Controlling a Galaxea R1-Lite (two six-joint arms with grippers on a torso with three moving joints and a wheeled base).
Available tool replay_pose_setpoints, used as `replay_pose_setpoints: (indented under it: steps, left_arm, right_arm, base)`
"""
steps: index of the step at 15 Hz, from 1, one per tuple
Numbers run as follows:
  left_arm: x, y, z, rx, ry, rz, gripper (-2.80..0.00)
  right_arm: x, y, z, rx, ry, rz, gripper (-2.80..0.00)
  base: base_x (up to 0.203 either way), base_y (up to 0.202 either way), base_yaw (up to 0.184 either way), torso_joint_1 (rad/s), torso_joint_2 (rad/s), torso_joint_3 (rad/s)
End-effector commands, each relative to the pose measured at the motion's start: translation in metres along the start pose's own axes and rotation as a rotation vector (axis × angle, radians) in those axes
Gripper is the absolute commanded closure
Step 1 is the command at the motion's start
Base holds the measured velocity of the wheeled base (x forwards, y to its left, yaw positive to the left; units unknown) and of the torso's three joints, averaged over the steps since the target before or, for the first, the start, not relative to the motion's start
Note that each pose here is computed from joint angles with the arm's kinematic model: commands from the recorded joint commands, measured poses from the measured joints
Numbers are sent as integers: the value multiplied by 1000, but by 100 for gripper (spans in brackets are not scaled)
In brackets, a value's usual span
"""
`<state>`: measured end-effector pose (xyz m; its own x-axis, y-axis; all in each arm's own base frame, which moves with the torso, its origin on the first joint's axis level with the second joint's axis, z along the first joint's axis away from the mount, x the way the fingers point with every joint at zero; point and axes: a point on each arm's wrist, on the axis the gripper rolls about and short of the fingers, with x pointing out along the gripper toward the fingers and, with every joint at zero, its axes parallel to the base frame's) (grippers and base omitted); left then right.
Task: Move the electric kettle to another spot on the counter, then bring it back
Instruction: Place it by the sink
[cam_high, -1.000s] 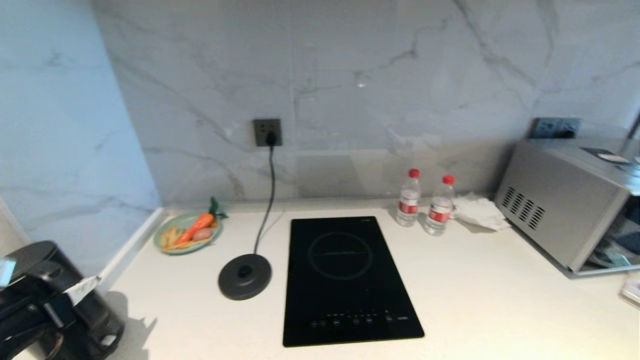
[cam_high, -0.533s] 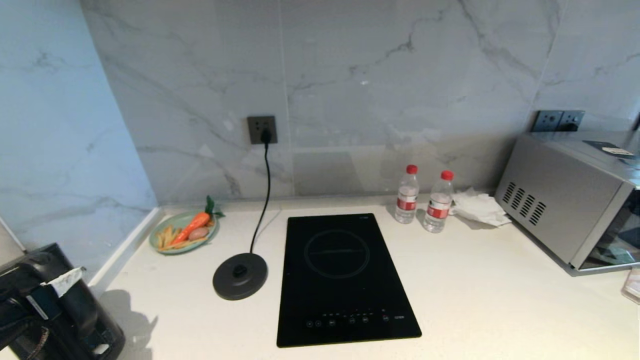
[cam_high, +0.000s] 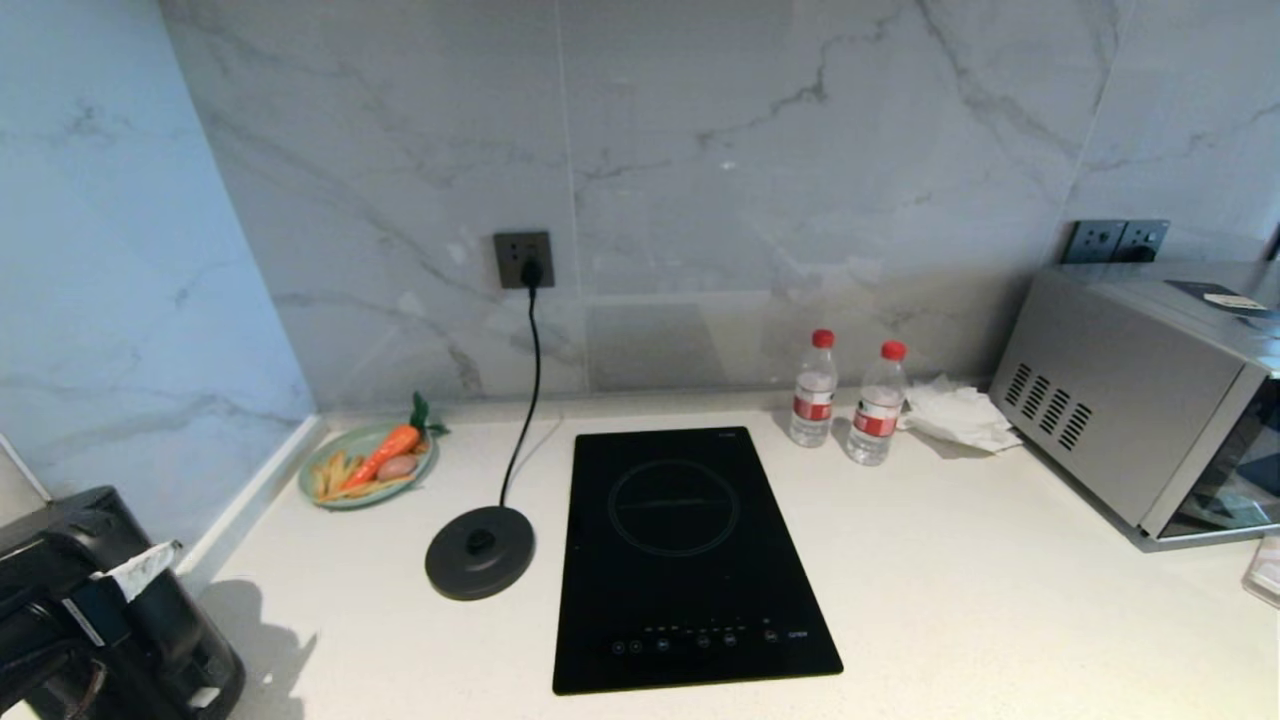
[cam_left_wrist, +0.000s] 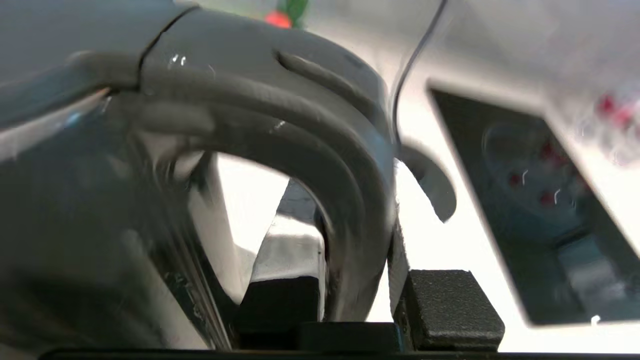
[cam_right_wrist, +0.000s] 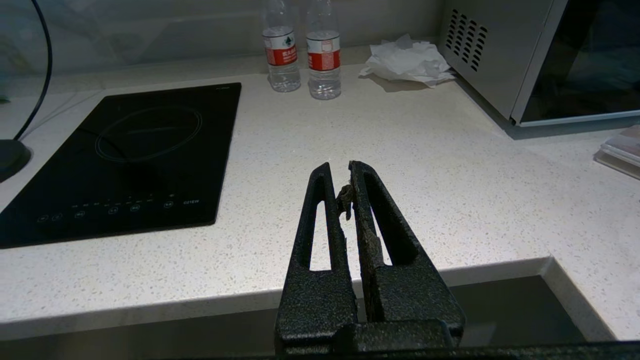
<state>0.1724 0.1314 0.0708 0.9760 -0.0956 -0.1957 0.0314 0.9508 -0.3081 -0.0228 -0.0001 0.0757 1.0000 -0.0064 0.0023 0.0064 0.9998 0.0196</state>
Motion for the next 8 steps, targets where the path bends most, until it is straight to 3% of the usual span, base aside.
replay_pose_setpoints:
  steps: [1,4,8]
  left_arm:
    - [-3,14,-16,0,50,11,0]
    - [-19,36,-38,58,87,-4,0]
    - [-21,39,-46,65,103,-17,0]
  right_arm:
    - [0,0,0,0,-1,0,0]
    - [0,0,0,0,-1,0,0]
    - [0,0,0,0,-1,0,0]
  base:
    - [0,0,0,0,0,0]
    - [0,0,0,0,0,0]
    - [0,0,0,0,0,0]
